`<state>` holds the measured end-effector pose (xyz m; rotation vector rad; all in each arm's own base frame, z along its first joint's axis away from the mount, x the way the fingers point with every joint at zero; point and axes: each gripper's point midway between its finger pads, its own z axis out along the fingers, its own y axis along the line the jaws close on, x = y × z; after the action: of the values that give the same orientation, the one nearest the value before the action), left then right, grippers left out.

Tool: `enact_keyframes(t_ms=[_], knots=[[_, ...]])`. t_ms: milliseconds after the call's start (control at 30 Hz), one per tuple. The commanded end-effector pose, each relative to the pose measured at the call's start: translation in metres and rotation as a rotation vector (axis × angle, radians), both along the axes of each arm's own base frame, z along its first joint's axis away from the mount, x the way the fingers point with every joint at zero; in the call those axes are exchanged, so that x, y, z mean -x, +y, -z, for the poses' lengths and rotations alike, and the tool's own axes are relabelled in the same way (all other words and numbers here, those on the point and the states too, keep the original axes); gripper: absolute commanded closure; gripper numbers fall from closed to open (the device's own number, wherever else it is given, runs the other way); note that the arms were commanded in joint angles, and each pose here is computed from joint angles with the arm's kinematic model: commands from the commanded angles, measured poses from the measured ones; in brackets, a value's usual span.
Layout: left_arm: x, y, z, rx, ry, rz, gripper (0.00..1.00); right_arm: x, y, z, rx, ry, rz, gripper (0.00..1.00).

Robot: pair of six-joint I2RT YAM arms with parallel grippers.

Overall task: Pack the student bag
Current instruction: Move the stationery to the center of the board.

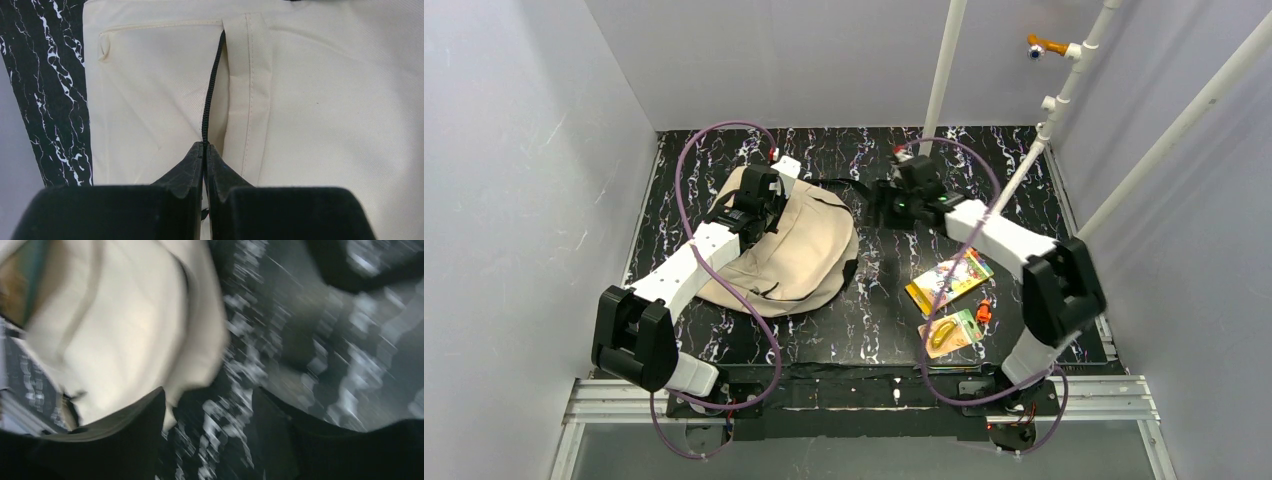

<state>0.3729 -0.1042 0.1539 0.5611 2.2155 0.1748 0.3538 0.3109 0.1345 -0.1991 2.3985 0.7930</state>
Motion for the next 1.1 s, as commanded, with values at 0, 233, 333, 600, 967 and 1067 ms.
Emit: enact_keyframes(t_ms=[0, 233, 333, 600, 967, 1067], knots=[[0.000, -0.015, -0.022, 0.057, -0.036, 0.046, 1.00, 0.037, -0.128, 0.015, 0.286, 0.122, 0.236, 0.15], [0.002, -0.021, -0.022, 0.084, -0.014, 0.057, 1.00, 0.085, -0.236, 0.014, 0.468, 0.335, 0.745, 0.02], [0.004, -0.022, -0.027, 0.090, -0.026, 0.060, 1.00, 0.096, -0.253, 0.028, 0.502, 0.414, 0.885, 0.02], [0.009, -0.030, -0.026, 0.058, -0.021, 0.090, 1.00, 0.096, -0.253, 0.056, 0.480, 0.472, 0.948, 0.02], [0.009, -0.033, -0.024, 0.053, -0.008, 0.098, 1.00, 0.071, -0.231, 0.087, 0.347, 0.447, 0.895, 0.02], [0.010, -0.034, -0.023, 0.053, -0.005, 0.103, 1.00, 0.066, -0.230, 0.093, 0.328, 0.436, 0.908, 0.02]])
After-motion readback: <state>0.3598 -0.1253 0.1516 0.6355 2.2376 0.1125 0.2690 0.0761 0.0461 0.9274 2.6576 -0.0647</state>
